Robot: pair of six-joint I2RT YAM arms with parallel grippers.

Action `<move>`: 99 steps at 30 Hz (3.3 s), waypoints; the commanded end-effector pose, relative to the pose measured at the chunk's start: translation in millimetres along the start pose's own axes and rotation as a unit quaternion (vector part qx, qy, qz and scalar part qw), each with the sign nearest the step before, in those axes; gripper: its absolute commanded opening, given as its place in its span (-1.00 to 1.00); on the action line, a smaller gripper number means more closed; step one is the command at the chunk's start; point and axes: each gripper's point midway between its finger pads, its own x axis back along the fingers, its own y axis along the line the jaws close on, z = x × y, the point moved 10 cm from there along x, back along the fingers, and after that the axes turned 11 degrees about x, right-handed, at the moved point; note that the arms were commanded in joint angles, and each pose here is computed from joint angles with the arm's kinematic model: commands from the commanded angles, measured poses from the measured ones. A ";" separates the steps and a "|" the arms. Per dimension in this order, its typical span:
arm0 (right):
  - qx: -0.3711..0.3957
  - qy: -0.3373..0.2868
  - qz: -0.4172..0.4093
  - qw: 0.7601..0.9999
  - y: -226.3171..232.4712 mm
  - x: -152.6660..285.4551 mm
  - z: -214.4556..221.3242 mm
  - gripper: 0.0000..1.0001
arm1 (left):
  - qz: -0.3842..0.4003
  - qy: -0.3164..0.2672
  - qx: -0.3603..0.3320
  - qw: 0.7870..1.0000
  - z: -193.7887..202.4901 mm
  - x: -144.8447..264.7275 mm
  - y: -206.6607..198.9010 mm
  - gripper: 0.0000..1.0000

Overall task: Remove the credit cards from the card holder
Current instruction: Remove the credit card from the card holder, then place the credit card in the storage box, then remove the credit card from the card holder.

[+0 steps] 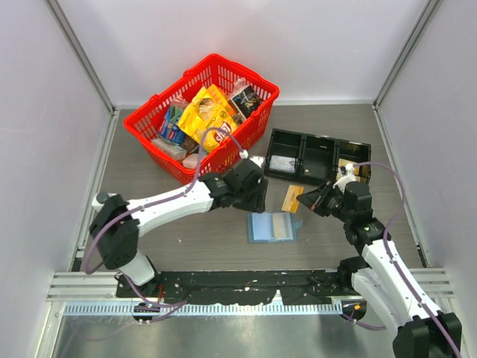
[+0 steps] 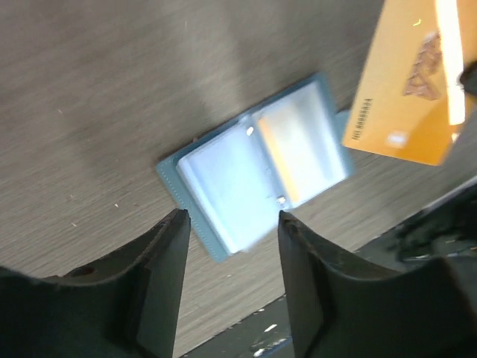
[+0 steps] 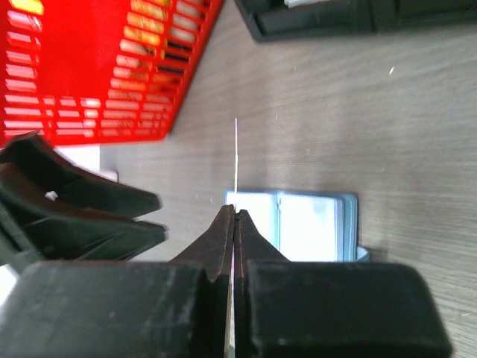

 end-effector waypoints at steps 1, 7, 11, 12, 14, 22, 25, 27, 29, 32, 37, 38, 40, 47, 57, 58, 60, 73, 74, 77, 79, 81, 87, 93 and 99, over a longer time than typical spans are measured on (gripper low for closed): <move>-0.013 -0.098 0.027 0.995 15.1 11.5 -34.4 -0.98 | 0.043 -0.095 -0.015 0.994 -44.8 69.2 -10.0 0.24; -0.044 -0.222 0.097 0.969 13.2 23.0 -59.5 -0.98 | 0.039 -0.176 -0.009 0.984 -77.1 141.9 15.1 0.96; -0.070 -0.302 0.147 0.939 8.8 29.9 -75.3 -0.98 | 0.004 -0.245 0.000 0.970 -88.4 185.7 38.0 0.99; -0.074 -0.316 0.152 0.934 8.6 31.3 -78.7 -0.98 | -0.001 -0.263 -0.001 0.965 -88.9 196.7 42.6 0.99; -0.085 -0.355 0.176 0.914 5.2 33.7 -86.5 -0.98 | -0.030 -0.309 0.003 0.951 -88.1 216.1 54.2 0.99; -0.122 -0.458 0.249 0.845 -19.9 23.2 -108.9 -0.98 | -0.073 -0.462 0.040 0.883 -64.1 235.7 97.5 0.99; -0.149 -0.486 0.269 0.818 -29.5 16.7 -115.3 -0.99 | -0.076 -0.487 0.047 0.869 -55.3 236.3 108.2 0.99; -0.158 -0.496 0.290 0.803 -35.4 12.5 -120.6 -0.98 | -0.093 -0.499 0.049 0.860 -53.7 238.2 113.3 0.99; -0.170 -0.509 0.310 0.785 -41.3 8.5 -125.0 -0.99 | -0.098 -0.502 0.050 0.858 -51.7 239.0 116.0 0.99; -0.180 -0.528 0.328 0.762 -48.8 4.2 -129.5 -0.98 | -0.096 -0.509 0.054 0.854 -49.8 244.0 117.5 0.99; -0.196 -0.524 0.357 0.748 -66.6 -16.2 -133.6 -0.98 | -0.119 -0.527 0.061 0.839 -48.1 246.6 124.5 0.99; -0.200 -0.521 0.367 0.744 -71.6 -21.8 -132.4 -0.98 | -0.121 -0.528 0.061 0.838 -47.7 246.7 125.4 0.99; -0.210 -0.523 0.381 0.733 -79.7 -28.3 -130.9 -0.98 | -0.123 -0.531 0.062 0.836 -47.3 247.5 126.1 0.99; -0.232 -0.507 0.382 0.737 -95.2 -58.0 -134.1 -0.98 | -0.132 -0.530 0.062 0.836 -48.6 244.9 128.4 0.99; -0.262 -0.473 0.393 0.744 -115.4 -81.6 -123.2 -0.83 | -0.128 -0.521 0.055 0.842 -50.0 239.3 126.7 0.99; -0.263 -0.470 0.394 0.744 -116.5 -81.4 -122.1 -0.81 | -0.127 -0.520 0.054 0.843 -49.9 239.1 126.6 0.99; -0.268 -0.462 0.391 0.749 -118.7 -80.5 -119.5 -0.65 | -0.128 -0.519 0.054 0.844 -50.5 238.4 126.1 0.99; -0.196 -0.404 0.354 0.821 -83.3 -40.6 -115.8 0.69 | -0.120 -0.505 0.046 0.853 -52.9 231.5 122.2 0.99; -0.167 -0.400 0.349 0.831 -75.6 -32.8 -118.1 0.78 | -0.119 -0.503 0.045 0.855 -53.0 230.7 121.7 0.99; -0.107 -0.361 0.322 0.869 -55.3 -18.3 -119.7 0.88 | -0.114 -0.490 0.041 0.863 -54.9 228.0 118.2 0.99; -0.061 -0.337 0.302 0.889 -42.3 -7.5 -120.0 0.88 | -0.108 -0.476 0.038 0.872 -56.4 224.4 114.7 0.99; -0.021 -0.312 0.278 0.908 -29.3 2.2 -119.6 0.88 | -0.097 -0.458 0.040 0.883 -58.0 222.5 109.6 0.99; 0.061 -0.183 0.204 0.960 -2.8 11.2 -108.8 0.85 | -0.048 -0.413 0.054 0.908 -65.4 218.3 89.7 0.99; 0.107 -0.060 0.112 0.986 26.7 4.5 -73.4 0.74 | -0.023 -0.361 0.055 0.931 -66.8 206.0 67.3 0.99; 0.139 0.041 0.056 0.988 52.8 -15.0 -36.6 0.54 | 0.009 -0.324 0.026 0.946 -51.6 179.6 20.8 0.99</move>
